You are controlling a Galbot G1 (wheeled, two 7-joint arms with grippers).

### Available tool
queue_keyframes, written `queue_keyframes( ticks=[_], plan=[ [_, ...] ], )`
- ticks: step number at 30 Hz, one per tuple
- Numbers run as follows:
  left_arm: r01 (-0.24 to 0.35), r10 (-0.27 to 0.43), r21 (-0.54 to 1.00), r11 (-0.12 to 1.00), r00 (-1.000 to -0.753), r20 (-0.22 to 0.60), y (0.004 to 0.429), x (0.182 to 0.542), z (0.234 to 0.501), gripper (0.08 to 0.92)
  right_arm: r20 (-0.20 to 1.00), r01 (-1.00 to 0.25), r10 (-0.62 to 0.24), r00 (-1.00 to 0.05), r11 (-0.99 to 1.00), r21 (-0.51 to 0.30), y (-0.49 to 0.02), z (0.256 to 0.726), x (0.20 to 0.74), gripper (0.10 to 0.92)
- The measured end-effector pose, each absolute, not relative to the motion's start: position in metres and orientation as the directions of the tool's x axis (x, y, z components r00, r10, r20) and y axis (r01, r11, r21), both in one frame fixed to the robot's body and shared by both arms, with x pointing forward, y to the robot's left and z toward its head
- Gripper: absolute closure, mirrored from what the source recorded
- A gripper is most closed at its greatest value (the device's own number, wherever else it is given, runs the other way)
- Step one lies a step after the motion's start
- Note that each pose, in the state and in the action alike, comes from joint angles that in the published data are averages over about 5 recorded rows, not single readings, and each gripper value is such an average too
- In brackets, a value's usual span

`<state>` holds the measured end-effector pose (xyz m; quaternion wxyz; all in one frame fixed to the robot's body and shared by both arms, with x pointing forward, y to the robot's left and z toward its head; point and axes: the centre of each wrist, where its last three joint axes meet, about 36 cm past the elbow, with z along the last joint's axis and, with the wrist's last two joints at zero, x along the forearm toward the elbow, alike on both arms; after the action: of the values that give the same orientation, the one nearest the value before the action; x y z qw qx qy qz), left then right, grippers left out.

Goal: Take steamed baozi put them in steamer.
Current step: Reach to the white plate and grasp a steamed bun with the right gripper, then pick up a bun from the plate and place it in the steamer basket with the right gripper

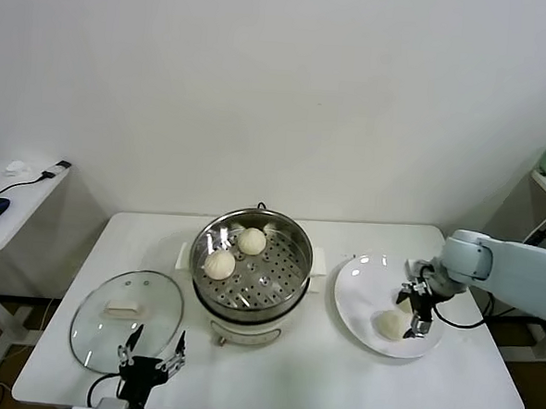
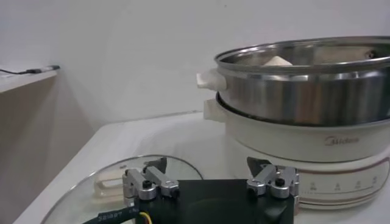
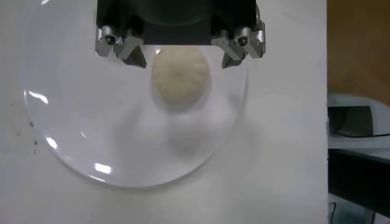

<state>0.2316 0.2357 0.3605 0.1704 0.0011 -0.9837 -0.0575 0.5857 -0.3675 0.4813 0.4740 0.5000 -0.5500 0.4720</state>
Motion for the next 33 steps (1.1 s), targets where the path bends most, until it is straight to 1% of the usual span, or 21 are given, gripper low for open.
queue_keyframes(
  ticks=[12,15,18,22,25,28,33],
  plan=[
    [0.019,-0.021,0.112,0.994,-0.940,0.339,0.235,0.232,0.358,0.177,0.994,-0.997,-0.095,-0.054,0.054,-0.049,-0.358,0.459,0.596,0.202],
    [0.019,-0.021,0.112,0.994,-0.940,0.341,0.235,0.231,0.357,0.177,0.994,-0.998,-0.093,-0.052,0.051,-0.047,-0.357,0.458,0.597,0.248],
    [0.019,-0.020,0.112,0.994,-0.939,0.343,0.235,0.231,0.357,0.177,0.995,-0.998,-0.092,-0.047,0.047,-0.043,-0.356,0.458,0.598,0.321],
    [0.021,-0.018,0.110,0.994,-0.938,0.345,0.234,0.230,0.357,0.177,0.995,-0.999,-0.093,-0.042,0.035,-0.039,-0.356,0.462,0.599,0.365],
    [0.023,-0.017,0.108,0.994,-0.938,0.347,0.233,0.230,0.357,0.177,0.995,-0.999,-0.096,-0.043,0.020,-0.041,-0.354,0.471,0.603,0.375],
    [0.024,-0.015,0.108,0.994,-0.938,0.346,0.232,0.229,0.358,0.177,0.994,-0.999,-0.098,-0.051,-0.001,-0.051,-0.351,0.491,0.612,0.377],
    [0.027,-0.013,0.108,0.994,-0.939,0.344,0.231,0.229,0.360,0.177,0.991,-0.994,-0.106,-0.083,-0.065,-0.090,-0.339,0.551,0.639,0.377]
  ],
)
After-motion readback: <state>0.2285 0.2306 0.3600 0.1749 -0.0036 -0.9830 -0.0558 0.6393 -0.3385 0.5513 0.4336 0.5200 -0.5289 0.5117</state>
